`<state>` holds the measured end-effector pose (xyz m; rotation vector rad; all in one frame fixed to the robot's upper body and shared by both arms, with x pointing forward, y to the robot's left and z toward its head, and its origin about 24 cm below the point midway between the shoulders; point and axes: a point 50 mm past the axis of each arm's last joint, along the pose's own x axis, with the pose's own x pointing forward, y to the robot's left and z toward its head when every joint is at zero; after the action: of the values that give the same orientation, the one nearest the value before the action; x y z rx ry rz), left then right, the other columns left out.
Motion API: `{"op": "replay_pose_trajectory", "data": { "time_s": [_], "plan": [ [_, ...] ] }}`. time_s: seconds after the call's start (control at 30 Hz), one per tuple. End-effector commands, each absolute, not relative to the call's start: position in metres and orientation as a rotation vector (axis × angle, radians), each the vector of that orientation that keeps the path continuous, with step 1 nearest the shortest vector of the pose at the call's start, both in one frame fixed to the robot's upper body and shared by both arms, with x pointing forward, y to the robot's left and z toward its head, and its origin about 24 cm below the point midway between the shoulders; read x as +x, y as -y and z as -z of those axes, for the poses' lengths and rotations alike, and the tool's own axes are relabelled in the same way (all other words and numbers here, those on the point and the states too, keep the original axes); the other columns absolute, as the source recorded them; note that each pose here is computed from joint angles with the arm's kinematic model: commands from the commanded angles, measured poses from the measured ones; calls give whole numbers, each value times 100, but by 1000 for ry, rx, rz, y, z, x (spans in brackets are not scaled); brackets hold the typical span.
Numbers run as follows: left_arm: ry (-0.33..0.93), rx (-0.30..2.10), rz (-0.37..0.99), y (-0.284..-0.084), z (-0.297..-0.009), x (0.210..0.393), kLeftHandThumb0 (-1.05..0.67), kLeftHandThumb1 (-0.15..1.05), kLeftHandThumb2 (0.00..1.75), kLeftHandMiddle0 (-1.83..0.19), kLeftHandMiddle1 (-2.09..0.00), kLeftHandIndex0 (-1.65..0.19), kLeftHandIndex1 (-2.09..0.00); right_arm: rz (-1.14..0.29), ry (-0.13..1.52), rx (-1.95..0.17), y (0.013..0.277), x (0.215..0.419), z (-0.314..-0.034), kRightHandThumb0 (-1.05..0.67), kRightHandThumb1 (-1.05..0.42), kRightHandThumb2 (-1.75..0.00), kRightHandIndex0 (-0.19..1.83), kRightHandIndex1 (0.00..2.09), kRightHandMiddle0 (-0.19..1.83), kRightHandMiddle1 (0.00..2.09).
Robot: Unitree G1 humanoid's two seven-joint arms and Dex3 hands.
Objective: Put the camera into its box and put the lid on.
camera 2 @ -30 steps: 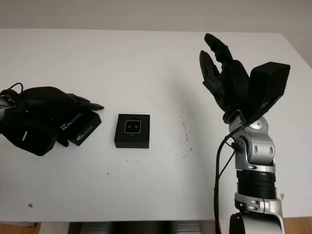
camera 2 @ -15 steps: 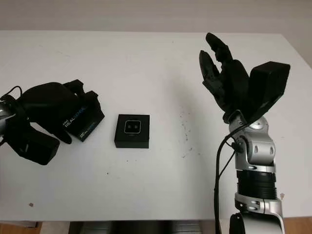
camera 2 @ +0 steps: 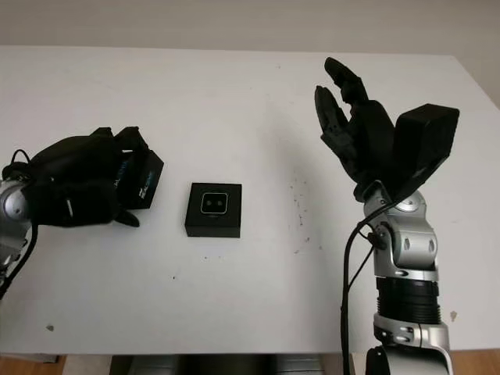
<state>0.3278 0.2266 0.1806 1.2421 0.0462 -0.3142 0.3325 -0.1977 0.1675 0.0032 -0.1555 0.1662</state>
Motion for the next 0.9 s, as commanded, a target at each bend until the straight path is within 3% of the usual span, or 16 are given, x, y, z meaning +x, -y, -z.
{"op": "replay_pose_trajectory", "data": {
  "time_s": [0.0, 0.2, 0.3, 0.47, 0.6, 0.73, 0.87],
  "plan": [
    [-13, 1203, 320, -219, -199, 330, -33, 105, 30, -78, -209, -55, -209, -175, 171, -17, 198, 330, -170, -44, -105, -53, -1, 5, -19, 49],
    [-67, 1154, 394, -199, -218, 334, -37, 105, 27, -73, -206, -62, -209, -172, 167, -23, 191, 330, -165, -46, -105, -52, -3, 4, -19, 41],
    [-77, 1122, 439, -191, -227, 334, -36, 105, 26, -76, -209, -51, -204, -180, 181, -52, 184, 327, -162, -46, -105, -63, -12, 1, -19, 20],
    [-63, 1144, 513, -182, -236, 334, -36, 105, 28, -69, -209, -52, -207, -181, 178, -50, 174, 325, -158, -49, -105, -69, -19, 0, -19, 4],
    [-74, 1123, 550, -175, -238, 335, -36, 105, 28, -81, -209, -67, -209, -190, 177, -74, 169, 325, -157, -53, -105, -70, -19, 0, -19, 1],
    [-132, 1093, 533, -164, -238, 334, -37, 105, 28, -85, -209, -66, -209, -204, 176, -71, 167, 324, -155, -53, -105, -68, -19, 0, -19, 1],
    [-164, 1071, 519, -154, -234, 333, -35, 105, 30, -70, -209, -61, -209, -213, 176, -73, 166, 324, -153, -52, -105, -67, -19, 0, -18, 2]
  ]
}}
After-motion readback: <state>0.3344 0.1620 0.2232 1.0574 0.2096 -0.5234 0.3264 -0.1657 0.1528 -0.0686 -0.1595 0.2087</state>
